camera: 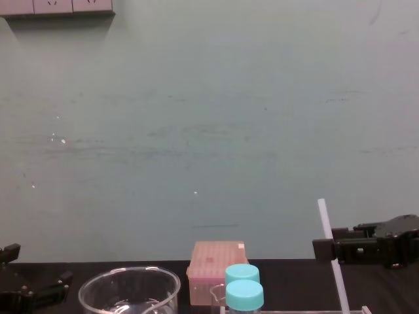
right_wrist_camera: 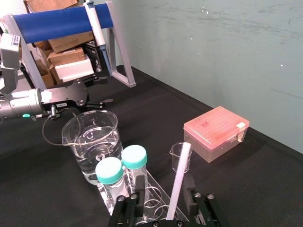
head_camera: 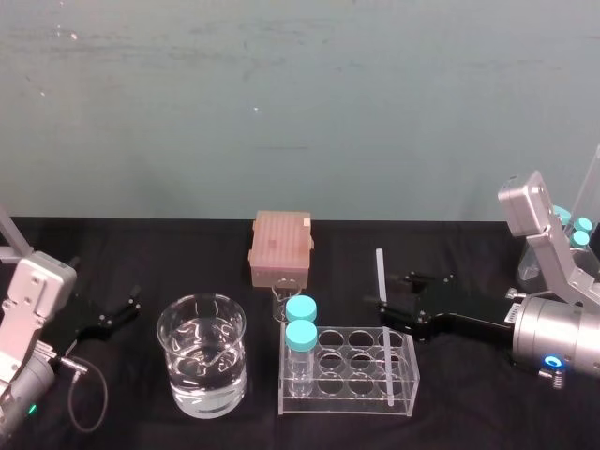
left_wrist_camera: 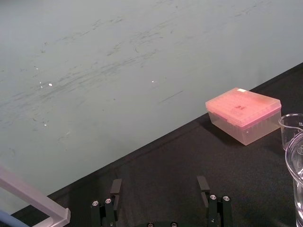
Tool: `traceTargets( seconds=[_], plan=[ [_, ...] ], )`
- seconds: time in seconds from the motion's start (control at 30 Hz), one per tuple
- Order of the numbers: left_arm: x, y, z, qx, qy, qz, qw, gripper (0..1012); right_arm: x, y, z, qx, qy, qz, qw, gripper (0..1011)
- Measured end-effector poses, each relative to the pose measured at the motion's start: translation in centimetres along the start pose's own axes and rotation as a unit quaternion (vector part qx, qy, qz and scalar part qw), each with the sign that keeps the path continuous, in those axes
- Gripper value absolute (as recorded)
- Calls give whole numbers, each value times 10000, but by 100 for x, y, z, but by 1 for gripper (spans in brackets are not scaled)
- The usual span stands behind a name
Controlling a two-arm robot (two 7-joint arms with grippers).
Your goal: Pick up the stirring rod with one hand, then place it down.
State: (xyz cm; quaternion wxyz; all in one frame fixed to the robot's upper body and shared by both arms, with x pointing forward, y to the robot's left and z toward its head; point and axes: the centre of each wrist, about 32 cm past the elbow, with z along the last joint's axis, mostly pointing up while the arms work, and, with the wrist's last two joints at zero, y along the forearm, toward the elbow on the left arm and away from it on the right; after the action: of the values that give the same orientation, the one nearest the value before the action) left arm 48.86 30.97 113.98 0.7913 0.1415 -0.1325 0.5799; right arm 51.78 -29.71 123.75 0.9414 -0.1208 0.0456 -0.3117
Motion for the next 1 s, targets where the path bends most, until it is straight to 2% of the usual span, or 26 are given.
traceTargets(
  seconds=[0.07,0.1,0.17,0.27,0.3,0.53,0.87,1.0],
  plan=[
    [0,0,0,0,0,0,10000,1005,0,0,1,2,0,0,10000,575],
    [0,0,0,0,0,0,10000,1005,0,0,1,3,0,0,10000,575],
    [0,0,0,0,0,0,10000,1005,0,-1,2,5,-1,0,10000,677],
    [0,0,0,0,0,0,10000,1005,0,-1,3,7,-1,0,10000,732],
    [0,0,0,0,0,0,10000,1005,0,-1,3,8,-1,0,10000,786],
    [0,0,0,0,0,0,10000,1005,0,-1,4,11,-3,1,10000,978],
    [0,0,0,0,0,0,10000,1005,2,-3,7,23,-4,-3,10000,1003],
    [0,0,0,0,0,0,10000,1005,25,-39,106,307,-2,-49,9995,1003]
  ],
)
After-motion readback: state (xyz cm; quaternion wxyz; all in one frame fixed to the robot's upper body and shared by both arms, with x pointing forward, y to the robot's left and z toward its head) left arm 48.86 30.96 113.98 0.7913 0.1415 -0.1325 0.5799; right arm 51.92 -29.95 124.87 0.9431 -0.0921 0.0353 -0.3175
